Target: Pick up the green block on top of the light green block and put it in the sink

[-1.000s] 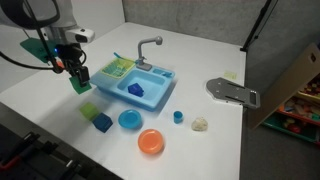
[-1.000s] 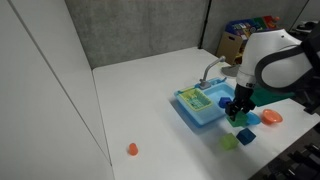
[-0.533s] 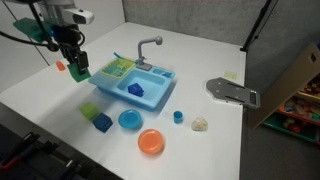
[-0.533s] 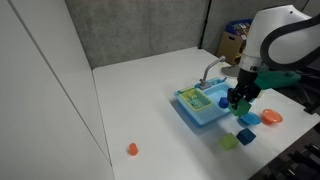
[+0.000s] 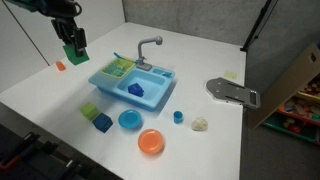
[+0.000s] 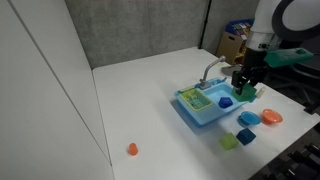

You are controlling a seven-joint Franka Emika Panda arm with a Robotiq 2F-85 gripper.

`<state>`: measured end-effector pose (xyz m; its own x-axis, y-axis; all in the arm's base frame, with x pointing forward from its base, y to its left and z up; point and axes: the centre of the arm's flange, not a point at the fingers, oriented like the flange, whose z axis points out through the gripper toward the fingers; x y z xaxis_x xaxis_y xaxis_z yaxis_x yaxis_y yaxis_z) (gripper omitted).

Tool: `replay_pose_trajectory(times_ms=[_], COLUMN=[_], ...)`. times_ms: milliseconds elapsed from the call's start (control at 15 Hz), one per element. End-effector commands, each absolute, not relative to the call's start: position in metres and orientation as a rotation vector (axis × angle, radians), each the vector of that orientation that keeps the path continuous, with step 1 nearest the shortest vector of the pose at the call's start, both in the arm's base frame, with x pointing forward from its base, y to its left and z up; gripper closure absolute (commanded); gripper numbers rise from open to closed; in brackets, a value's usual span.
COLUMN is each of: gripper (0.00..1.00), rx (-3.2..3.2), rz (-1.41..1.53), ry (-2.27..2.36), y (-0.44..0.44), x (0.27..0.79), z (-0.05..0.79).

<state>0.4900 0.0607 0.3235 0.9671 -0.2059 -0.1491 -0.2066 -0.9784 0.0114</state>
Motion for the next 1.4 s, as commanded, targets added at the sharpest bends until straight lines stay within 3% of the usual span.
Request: replay_pose_trajectory(times_ms=[0, 467, 1333], gripper=[0.75, 0.75, 0.75], rx=[-3.120, -3.130, -3.112], rz=[0.223, 0.169, 0.102], ry=[0.289, 0.339, 0.544], y=[0.054, 0.035, -0.035], x=[0.498, 0.513, 0.568], z=[0.374, 0.428, 0.373])
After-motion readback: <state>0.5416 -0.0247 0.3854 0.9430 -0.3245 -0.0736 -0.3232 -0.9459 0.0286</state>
